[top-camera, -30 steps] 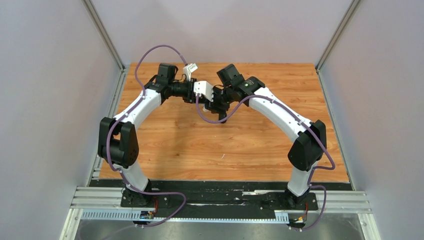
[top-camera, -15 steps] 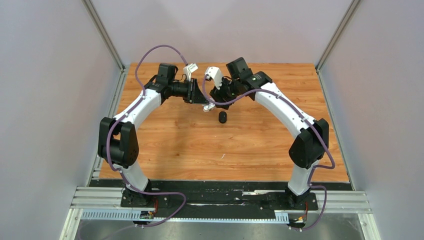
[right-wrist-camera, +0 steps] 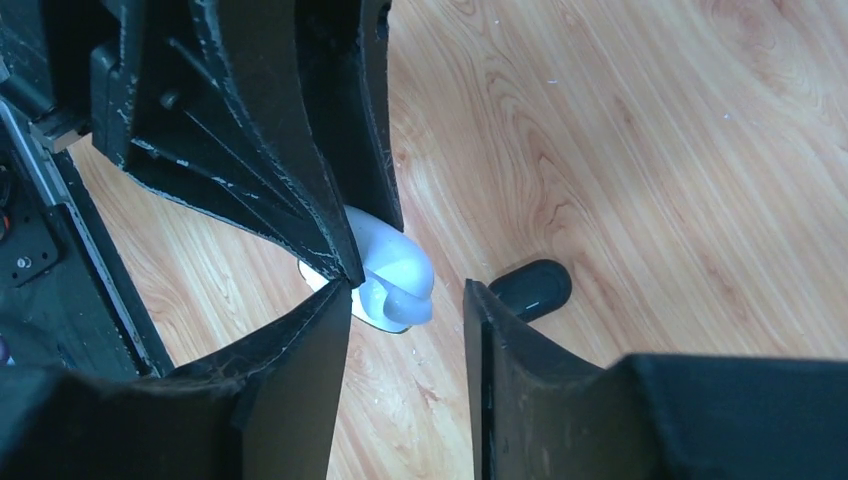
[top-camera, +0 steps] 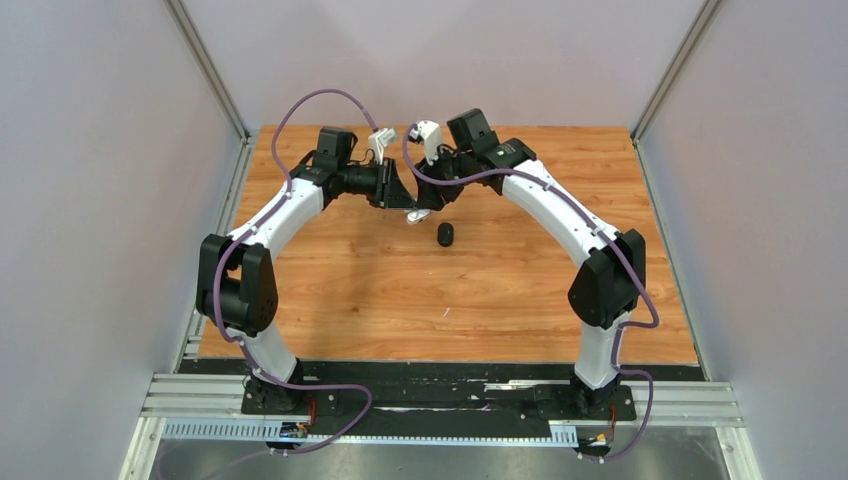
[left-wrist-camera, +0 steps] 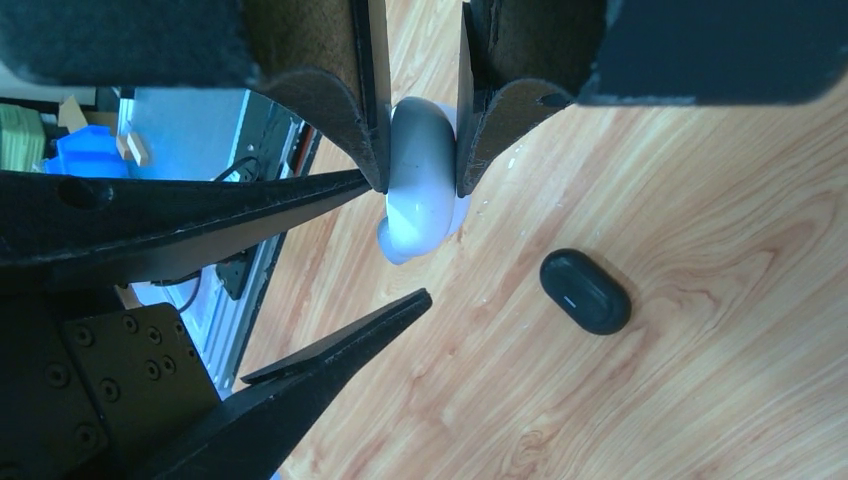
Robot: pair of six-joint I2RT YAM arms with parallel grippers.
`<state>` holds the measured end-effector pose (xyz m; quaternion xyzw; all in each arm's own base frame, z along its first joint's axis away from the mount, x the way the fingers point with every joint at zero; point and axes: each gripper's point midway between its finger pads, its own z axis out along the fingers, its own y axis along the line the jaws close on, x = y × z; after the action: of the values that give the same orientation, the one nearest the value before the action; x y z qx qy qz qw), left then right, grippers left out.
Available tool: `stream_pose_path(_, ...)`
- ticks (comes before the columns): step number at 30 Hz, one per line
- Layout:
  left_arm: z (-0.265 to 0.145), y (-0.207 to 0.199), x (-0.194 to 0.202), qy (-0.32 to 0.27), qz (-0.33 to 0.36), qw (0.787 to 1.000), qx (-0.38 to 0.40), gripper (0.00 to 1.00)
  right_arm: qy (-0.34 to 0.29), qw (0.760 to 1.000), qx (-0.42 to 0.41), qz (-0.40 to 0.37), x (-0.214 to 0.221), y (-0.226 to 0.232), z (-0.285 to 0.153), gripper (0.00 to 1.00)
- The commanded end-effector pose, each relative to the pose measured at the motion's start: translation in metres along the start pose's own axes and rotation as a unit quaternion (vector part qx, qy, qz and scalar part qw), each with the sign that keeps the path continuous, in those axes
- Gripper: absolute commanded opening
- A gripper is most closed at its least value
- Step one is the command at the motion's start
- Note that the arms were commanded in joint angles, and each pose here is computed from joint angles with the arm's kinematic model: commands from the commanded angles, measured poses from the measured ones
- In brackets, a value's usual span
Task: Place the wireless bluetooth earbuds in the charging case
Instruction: Adjust the earbud with the charging case.
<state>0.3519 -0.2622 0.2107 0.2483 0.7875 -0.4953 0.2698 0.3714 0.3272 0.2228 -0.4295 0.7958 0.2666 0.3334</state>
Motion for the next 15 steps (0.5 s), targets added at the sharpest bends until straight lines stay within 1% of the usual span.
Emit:
stream_pose_path(1,-0.008,-0.025,-0.009,-0.012,0.042,0.999,0.027,0.0,-0.02,0.999,0.044,0.019,-0.013,-0.019,-0.001,0.42)
stream_pose_path(6,-0.008,-0.026,-0.009,-0.012,0.041,0.999,0.029,0.0,-0.008,0.997,0.067,0.046,0.002,-0.033,-0.005,0.32)
stream_pose_path(10,-0.007,-0.026,-0.009,-0.013,0.039,0.999,0.033,0.0,-0.006,0.996,0.071,0.052,0.005,-0.039,-0.006,0.31)
stream_pose_path(15,-0.006,-0.025,-0.01,-0.015,0.037,0.999,0.03,0.0,-0.005,0.998,0.042,0.053,0.006,-0.03,-0.004,0.33)
